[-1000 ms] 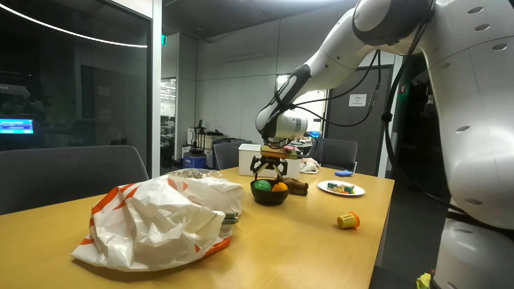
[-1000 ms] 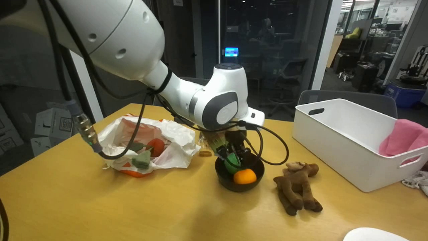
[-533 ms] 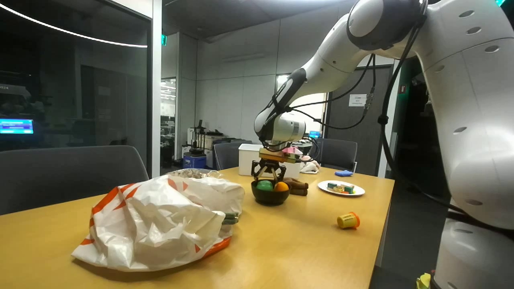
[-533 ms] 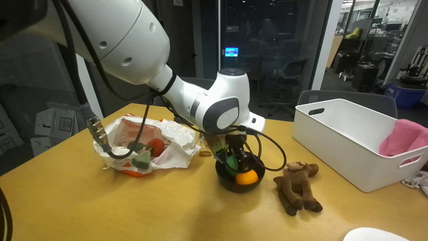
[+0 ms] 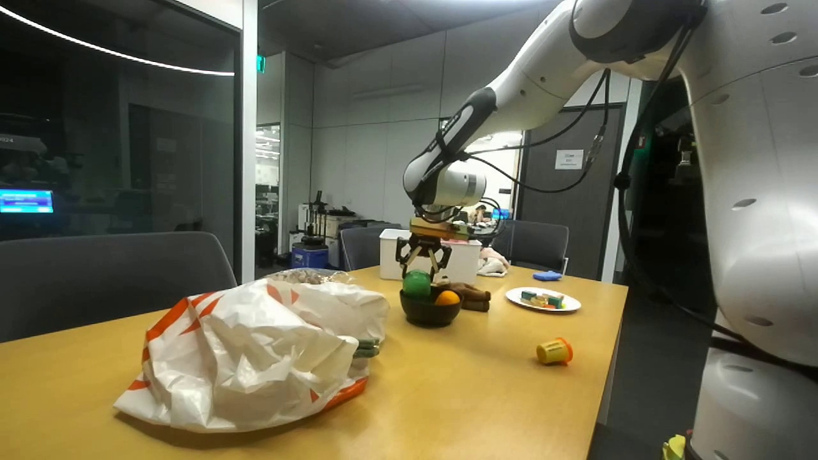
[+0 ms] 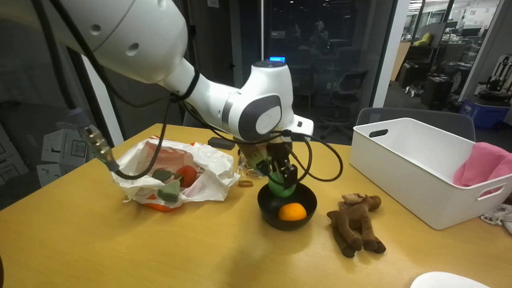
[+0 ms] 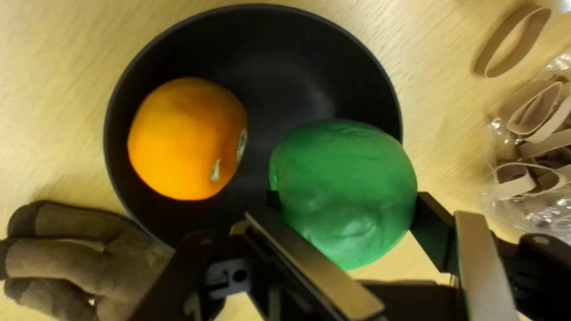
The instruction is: Put the toy vegetable, the contents of the black bowl and the toy moose into the plastic bag
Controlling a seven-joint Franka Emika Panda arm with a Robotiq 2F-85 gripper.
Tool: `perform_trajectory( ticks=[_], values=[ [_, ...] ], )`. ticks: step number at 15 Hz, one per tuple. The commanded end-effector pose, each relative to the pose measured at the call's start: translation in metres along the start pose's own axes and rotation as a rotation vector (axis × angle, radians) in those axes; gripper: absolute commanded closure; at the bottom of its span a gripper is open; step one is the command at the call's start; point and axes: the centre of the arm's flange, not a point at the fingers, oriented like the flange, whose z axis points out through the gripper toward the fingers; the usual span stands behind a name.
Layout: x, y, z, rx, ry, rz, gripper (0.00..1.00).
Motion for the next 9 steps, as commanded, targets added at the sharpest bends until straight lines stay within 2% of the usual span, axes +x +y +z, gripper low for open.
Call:
perform_trajectory(
  ticks=[1,5,9],
  values=[
    [-0.033,-0.028,-0.072,-0.018,-0.007,-0.09,0.51],
    [-0.097,-0.075,-0.104,0.029,-0.185,-0.283,0.51],
    [-0.16,-0.118,-0.1,0.041,-0.346,-0.468,0.51]
  ],
)
